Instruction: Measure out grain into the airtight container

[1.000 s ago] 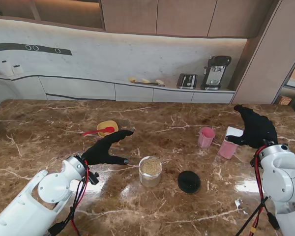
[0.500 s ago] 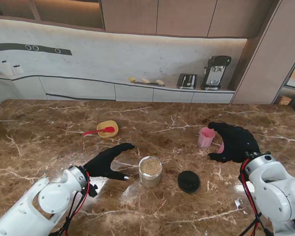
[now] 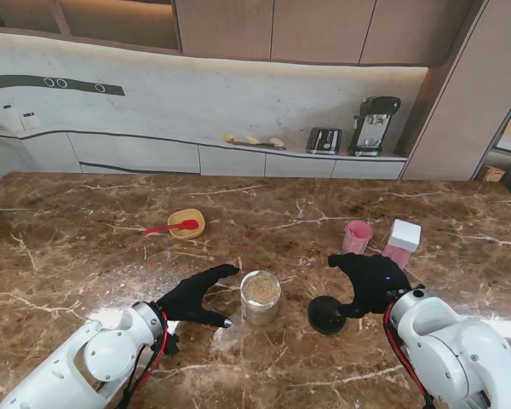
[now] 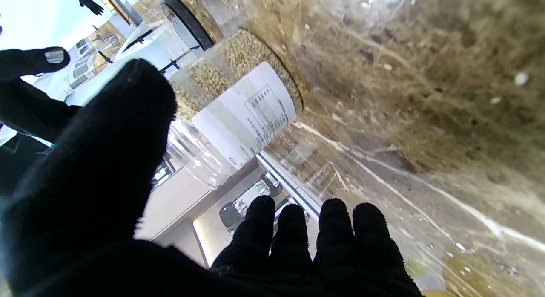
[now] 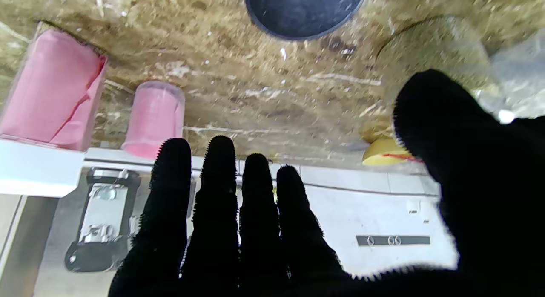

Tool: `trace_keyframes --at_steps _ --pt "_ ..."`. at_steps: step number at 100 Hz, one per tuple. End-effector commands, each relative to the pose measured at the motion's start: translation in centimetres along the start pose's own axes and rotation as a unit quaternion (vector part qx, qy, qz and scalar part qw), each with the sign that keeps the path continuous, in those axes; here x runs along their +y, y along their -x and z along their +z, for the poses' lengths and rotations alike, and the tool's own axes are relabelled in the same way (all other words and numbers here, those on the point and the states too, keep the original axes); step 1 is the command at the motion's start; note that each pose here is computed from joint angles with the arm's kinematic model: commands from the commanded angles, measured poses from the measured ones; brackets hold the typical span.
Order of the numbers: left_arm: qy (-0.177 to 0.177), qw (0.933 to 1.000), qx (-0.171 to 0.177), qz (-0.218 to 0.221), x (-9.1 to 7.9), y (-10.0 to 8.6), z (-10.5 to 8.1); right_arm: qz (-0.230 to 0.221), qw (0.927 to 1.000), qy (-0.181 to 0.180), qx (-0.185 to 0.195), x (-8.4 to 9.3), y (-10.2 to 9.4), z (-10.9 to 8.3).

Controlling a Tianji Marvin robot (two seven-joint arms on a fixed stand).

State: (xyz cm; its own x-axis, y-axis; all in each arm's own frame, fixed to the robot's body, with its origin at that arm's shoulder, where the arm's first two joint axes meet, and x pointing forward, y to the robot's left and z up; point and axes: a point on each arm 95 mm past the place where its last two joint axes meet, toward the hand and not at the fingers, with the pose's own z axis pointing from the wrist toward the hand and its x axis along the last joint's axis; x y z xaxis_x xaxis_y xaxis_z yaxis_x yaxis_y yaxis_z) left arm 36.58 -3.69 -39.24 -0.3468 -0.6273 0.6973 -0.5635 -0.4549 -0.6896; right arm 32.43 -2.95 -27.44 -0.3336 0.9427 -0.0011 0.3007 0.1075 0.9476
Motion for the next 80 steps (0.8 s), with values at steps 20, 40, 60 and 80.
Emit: trace_keyframes --at_steps 20,40,60,80 --pt "0.015 0.9996 -0.014 -0.019 1.4 0.8 0.7 -0.021 0.9985 -0.050 -0.007 -2.6 -1.0 1.6" --pt "0.025 0.9994 -0.011 -0.023 2.0 0.7 1.4 -0.041 0.9966 -0.069 -0.021 -4.1 -1.6 2.7" --pt "0.031 0.9989 -0.012 -0.032 2.6 1.0 1.8 -0.063 0.9936 -0.088 -0.032 -5.4 -1.9 3.3" --pt "0.035 0.9984 -0.013 -0.043 3.0 1.3 2.3 -0.072 0.9919 -0.097 -0.039 -6.2 -2.1 3.7"
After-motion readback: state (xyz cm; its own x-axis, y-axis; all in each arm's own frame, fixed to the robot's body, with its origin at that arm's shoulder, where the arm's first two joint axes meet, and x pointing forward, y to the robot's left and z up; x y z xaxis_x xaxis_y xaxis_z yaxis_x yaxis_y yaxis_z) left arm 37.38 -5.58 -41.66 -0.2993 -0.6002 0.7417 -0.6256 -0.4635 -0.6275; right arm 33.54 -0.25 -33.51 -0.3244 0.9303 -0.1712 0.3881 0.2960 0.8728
